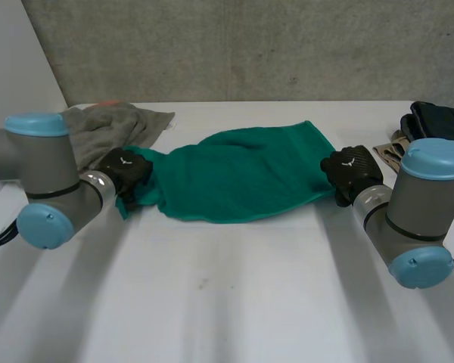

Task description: Fold the laundry.

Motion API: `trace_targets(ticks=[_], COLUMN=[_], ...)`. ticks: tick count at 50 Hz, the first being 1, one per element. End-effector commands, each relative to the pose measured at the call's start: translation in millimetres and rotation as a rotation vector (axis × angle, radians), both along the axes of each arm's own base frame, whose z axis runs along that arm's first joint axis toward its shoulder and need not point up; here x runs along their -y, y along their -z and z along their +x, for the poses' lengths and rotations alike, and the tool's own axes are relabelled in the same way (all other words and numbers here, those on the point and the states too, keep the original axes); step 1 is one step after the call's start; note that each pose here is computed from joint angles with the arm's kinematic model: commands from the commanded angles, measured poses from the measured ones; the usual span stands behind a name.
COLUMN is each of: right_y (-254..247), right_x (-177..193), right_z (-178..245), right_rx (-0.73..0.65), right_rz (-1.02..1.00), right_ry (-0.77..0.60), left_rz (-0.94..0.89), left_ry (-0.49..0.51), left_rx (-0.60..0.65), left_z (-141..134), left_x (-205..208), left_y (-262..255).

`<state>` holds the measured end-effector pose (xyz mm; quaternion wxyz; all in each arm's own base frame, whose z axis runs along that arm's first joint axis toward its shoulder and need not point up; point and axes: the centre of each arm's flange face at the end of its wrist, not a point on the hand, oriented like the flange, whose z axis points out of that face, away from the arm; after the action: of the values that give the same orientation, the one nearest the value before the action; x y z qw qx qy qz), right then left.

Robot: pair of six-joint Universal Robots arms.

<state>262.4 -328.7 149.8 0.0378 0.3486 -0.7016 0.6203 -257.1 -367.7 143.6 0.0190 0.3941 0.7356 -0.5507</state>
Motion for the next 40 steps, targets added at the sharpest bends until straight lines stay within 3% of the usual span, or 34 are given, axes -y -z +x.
trace_targets(ticks=[1,18,23,27,30,33,36,40], right_y=[2,-13,-40,-60,-61,-54,-51,-41], right_x=[2,5,-1,-16,-48,-78,-85,-93], right_z=[-3,-9,-22,-37,-62,-79,-82,-78], right_rx=[-0.009,-0.026,-0.105,-0.263,-0.496,-0.655,-0.681,-0.633], right_rz=[0.003,-0.023,-0.027,0.000,0.167,0.333,0.358,0.395], right_ry=[0.009,0.035,0.039,0.001,-0.096,-0.222,-0.292,-0.298], left_rz=[-0.031,-0.081,-0.081,-0.021,0.121,0.340,0.450,0.469], left_ry=[-0.005,0.025,-0.044,-0.061,-0.028,0.094,0.204,0.247], left_rx=[0.008,0.105,0.112,0.148,0.237,0.369,0.406,0.404], left_z=[-5,-19,-2,20,37,51,55,53], left_x=[8,12,1,-27,-66,-116,-140,-142], left_y=[8,10,-33,-65,-76,-72,-65,-57])
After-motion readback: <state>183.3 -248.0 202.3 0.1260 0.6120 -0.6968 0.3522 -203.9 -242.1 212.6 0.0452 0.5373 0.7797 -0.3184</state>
